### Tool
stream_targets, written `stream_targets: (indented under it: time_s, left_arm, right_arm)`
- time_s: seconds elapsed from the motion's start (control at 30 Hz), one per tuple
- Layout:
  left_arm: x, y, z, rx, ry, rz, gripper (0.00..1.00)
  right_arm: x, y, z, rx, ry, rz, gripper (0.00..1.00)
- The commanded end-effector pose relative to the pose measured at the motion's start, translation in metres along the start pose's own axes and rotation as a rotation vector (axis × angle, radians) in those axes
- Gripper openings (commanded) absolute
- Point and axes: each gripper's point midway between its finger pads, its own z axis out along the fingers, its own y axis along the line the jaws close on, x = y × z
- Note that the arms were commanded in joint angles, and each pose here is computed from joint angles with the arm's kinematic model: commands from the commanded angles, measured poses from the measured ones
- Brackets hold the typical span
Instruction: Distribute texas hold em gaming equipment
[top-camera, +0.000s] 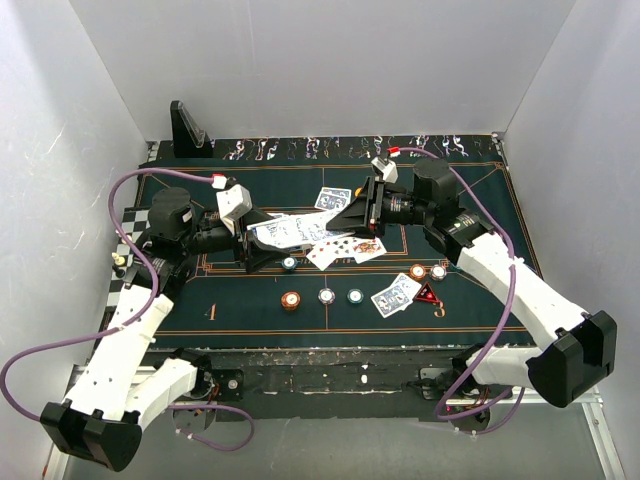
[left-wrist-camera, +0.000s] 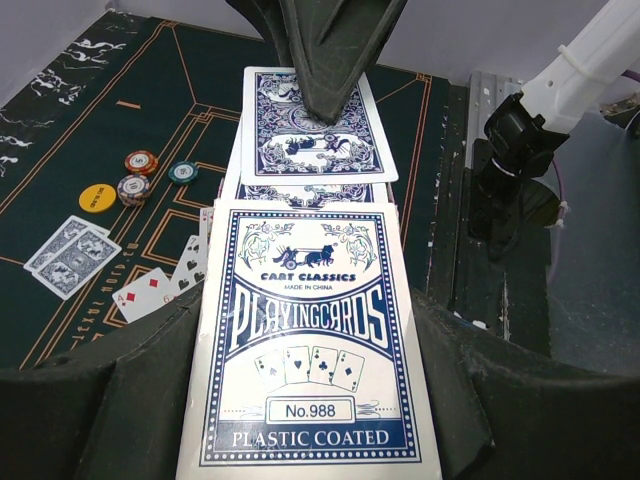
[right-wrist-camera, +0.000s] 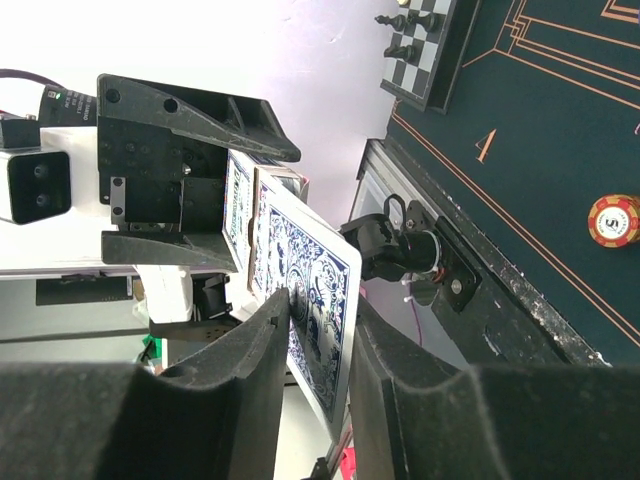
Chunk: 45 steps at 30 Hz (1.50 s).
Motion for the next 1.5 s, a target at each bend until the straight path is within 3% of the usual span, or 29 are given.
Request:
stream_targets:
  time_s: [0.0,0.2,0.9,1.0,1.3,1.47]
  left_arm:
    - [-0.007,-0.006,-0.004,0.011,-0.026,0.031,0.09]
    - [-0.010,-0.009,-0.004,0.013,-0.035,0.024,0.09]
    - [-0.013,-0.008,-0.005,0.009,-0.048,0.029,0.08]
    - [-0.012,-0.008,-0.005,0.011,-0.048,0.028,0.08]
    - [-0.012,-0.008,-0.006,0.009,-0.051,0.030,0.08]
    - [-0.012,-0.008,-0.006,0.009,-0.053,0.031,0.08]
  right_arm:
    - [-0.002,0.026,-0.007,-0.055,-0.016,-0.082,0.39]
    - [0.001,0.019,-0.016,0.027,-0.031,-0.124,0.47]
    - [-0.006,0.016,-0.039,0.053,-0.078,-0.134,0.48]
    - [-0.008,0.020,-0.042,0.044,-0.083,-0.133,0.44]
    - [-0.009,0.024,-0.052,0.037,-0.106,-0.136,0.20]
    - [-0.011,0.031,-0.055,0.021,-0.117,-0.140,0.15]
